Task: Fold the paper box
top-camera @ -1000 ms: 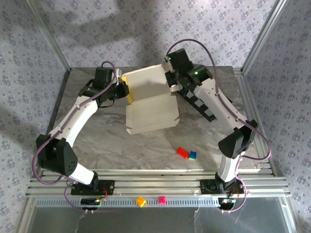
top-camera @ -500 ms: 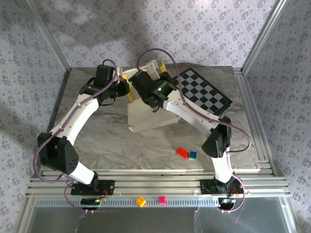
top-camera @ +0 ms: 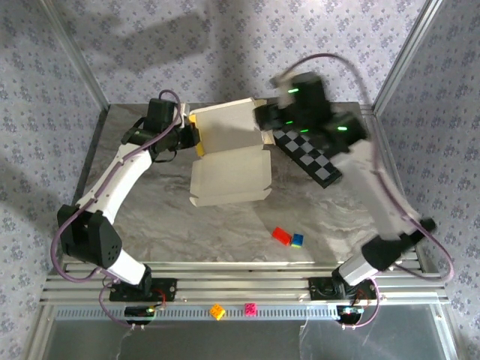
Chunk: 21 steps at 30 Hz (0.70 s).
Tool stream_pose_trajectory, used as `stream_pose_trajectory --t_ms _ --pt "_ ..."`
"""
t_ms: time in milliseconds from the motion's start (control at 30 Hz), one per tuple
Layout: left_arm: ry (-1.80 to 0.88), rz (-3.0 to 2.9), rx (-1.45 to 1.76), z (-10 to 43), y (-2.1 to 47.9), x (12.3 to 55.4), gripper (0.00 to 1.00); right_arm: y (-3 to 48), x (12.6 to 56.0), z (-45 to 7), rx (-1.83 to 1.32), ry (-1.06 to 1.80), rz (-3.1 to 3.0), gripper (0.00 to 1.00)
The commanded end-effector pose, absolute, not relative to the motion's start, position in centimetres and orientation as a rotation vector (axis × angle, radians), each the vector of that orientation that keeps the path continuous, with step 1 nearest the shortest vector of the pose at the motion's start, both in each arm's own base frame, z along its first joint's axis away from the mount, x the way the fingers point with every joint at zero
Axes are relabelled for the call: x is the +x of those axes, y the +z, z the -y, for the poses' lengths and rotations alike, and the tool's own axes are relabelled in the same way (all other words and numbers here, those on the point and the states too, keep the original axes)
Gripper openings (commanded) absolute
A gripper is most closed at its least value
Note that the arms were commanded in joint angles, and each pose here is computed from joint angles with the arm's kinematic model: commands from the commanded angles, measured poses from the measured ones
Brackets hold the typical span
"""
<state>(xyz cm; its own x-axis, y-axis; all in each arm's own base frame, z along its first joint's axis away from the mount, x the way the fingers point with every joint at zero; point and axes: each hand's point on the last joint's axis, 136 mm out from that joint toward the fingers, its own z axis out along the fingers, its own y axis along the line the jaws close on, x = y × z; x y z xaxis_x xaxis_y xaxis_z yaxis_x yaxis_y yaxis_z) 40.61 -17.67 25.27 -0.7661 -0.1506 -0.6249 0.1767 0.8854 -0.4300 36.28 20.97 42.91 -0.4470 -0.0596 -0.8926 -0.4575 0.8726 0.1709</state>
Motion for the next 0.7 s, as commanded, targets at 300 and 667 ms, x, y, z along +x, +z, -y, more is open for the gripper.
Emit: stream_pose_trajectory --t_ms 300,667 --pt "-0.778 -2.354 0.169 18.9 26.2 41.5 0.00 39.2 36.2 -19.7 -0.403 1.409 -1.959 0.60" --pt "-0.820 -2.379 0.203 19.3 25.5 41.4 0.00 35.4 36.4 -22.3 -0.484 1.558 -2.006 0.57"
